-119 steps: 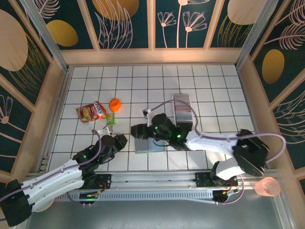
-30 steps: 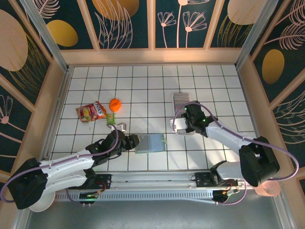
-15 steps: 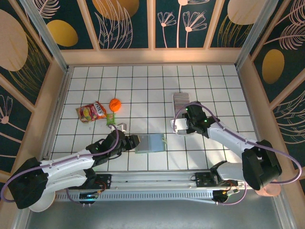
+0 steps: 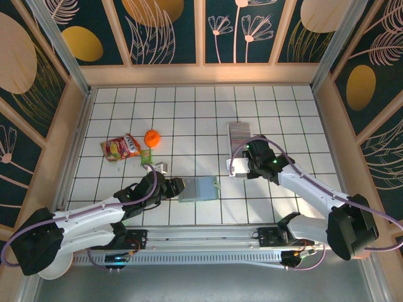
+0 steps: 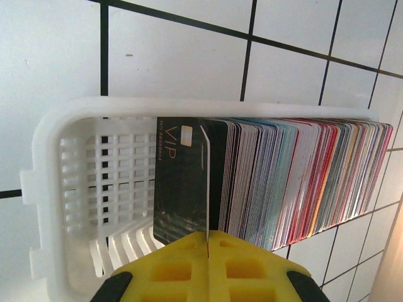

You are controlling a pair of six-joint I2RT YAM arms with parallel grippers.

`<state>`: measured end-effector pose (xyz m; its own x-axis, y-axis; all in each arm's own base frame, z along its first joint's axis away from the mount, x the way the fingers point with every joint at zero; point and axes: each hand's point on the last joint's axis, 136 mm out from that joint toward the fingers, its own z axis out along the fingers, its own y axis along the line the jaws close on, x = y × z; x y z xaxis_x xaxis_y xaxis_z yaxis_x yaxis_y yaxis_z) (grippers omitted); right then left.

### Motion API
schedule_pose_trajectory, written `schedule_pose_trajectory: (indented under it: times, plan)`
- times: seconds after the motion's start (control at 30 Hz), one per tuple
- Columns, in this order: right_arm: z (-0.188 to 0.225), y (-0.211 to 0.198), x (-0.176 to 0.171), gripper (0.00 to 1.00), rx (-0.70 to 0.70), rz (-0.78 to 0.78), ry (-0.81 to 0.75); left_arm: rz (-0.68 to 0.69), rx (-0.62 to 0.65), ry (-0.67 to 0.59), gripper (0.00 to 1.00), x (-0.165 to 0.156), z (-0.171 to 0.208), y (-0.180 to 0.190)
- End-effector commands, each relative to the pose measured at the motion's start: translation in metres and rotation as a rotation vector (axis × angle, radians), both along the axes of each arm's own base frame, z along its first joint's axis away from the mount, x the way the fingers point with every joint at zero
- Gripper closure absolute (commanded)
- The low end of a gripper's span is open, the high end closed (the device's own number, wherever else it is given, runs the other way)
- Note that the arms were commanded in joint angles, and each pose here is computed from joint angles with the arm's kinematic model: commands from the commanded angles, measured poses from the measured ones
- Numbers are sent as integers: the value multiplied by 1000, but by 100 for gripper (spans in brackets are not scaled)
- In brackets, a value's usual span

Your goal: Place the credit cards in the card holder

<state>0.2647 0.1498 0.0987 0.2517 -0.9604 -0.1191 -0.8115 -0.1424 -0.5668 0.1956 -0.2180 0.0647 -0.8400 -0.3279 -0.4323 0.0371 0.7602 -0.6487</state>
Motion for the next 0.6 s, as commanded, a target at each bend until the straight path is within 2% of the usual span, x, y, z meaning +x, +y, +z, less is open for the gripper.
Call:
schedule_pose_trajectory:
  times: [0.0, 0.17, 0.3, 0.4, 0.47, 0.53, 0.57]
  plan:
    - [17, 4, 0, 100, 32, -15, -10, -8, -11, -2, 54, -1, -1, -2]
    - [40, 17, -6, 100, 132, -50, 2, -4, -10, -3, 55, 0, 0, -2]
    - [87, 45, -5, 100, 391, -239, 34, 4, -17, -5, 58, -1, 1, 0]
    - [117, 70, -14, 100, 615, -397, 135, 17, -27, -5, 63, -1, 0, 1]
    - [131, 84, -19, 100, 787, -568, 238, 20, -34, -1, 68, -1, -1, 1]
    - [134, 93, -24, 100, 950, -758, 411, 22, -50, 6, 75, -1, -2, 0]
    - [128, 100, -31, 100, 985, -805, 513, 27, -59, 7, 78, -1, -2, -1]
